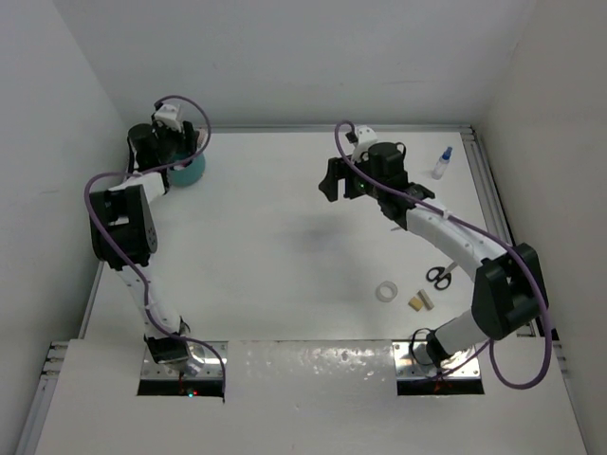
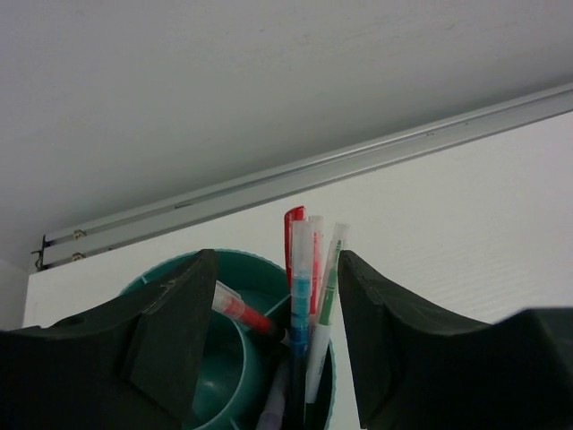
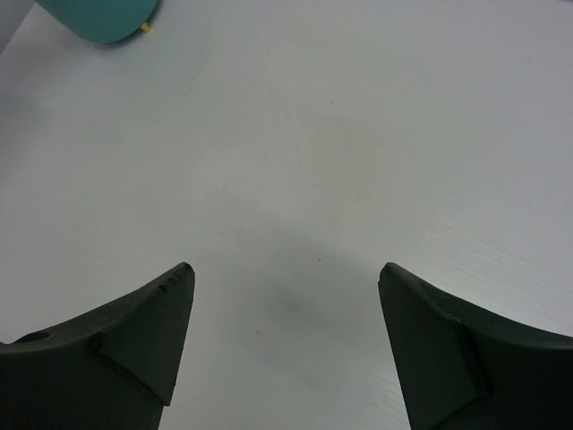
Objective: Sort the stationery into containers
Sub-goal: Place the pen in the storage box, then pick up the stationery from the center of the board.
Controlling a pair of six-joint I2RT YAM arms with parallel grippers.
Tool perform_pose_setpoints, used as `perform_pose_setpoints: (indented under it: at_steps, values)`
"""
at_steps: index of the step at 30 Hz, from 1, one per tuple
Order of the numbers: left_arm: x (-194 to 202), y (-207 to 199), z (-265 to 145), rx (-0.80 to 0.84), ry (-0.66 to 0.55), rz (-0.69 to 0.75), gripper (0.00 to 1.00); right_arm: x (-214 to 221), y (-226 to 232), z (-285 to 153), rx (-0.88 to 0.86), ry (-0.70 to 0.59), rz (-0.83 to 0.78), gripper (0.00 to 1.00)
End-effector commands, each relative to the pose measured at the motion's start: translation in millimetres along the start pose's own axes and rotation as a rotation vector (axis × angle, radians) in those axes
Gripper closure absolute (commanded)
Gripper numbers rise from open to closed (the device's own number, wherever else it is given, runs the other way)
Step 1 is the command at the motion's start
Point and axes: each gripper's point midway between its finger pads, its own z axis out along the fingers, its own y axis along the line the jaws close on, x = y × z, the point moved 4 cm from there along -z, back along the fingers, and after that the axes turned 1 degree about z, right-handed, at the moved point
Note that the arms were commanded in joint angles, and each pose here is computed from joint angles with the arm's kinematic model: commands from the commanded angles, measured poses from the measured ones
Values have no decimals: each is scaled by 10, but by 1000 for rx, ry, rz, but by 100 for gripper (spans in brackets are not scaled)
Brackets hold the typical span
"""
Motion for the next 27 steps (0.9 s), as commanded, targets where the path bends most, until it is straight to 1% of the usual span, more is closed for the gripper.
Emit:
perform_pose_setpoints:
  at_steps: [1,4,5,6,7,8,9,11,12,13,14,15,16,17,18,19,20,22,23,24,25,26,27]
  values:
    - [-549,117,-1,3,-121,37,45,-257,52,-184,21,-86,-19,18]
    - [-820,89,-9,12,-161,39,45,-272,44,-320,63,-93,41,18]
    - [-899,74,-11,9,-169,43,45,-306,3,-363,104,-101,52,18]
    - [-982,-13,7,26,-166,48,45,-226,-40,-422,149,-60,75,18]
    - [-1098,-48,-21,24,-172,58,45,-235,-86,-503,187,-57,84,18]
    - [-1112,-166,1,44,-145,67,45,-121,-173,-580,258,-8,103,19]
    - [-1240,-224,-50,44,-154,78,45,-70,-221,-638,290,13,119,22]
    - [-1327,-349,-92,35,-140,78,47,111,-332,-816,374,72,157,40]
    - [-1410,-538,-160,59,-133,78,47,164,-367,-879,406,76,209,49]
    - [-1462,-623,-211,60,-129,83,48,230,-405,-946,436,85,233,63]
    - [-1346,-894,-228,109,-83,91,49,382,-471,-1081,502,94,296,67]
    - [-1458,-1086,-332,135,-91,111,50,457,-546,-1163,547,90,343,67]
    - [-1442,-1228,-387,148,-71,129,50,666,-625,-1226,590,123,380,65]
    - [-1268,-1588,-449,223,-4,122,51,756,-651,-1342,616,131,423,61]
    - [-1325,-1778,-566,264,-3,124,51,841,-739,-1407,663,124,514,56]
    - [-1274,-1987,-641,319,22,119,51,1003,-787,-1463,691,157,553,53]
    - [-1182,-2384,-792,411,61,107,52,1063,-809,-1545,701,166,610,47]
    - [-1035,-2789,-940,478,114,84,53,1198,-846,-1627,731,189,661,39]
    - [-893,-3234,-1114,571,165,92,53,1247,-849,-1671,745,201,688,31]
    - [-838,-3413,-1181,587,186,99,53,1230,-872,-1736,753,178,710,28]
    - [-697,-3616,-1304,629,257,89,54,1259,-882,-1796,770,183,719,25]
    - [-535,-3972,-1496,710,327,101,54,1225,-923,-1847,783,159,731,21]
    - [-438,-4145,-1596,731,379,71,54,1126,-943,-1911,795,111,728,20]
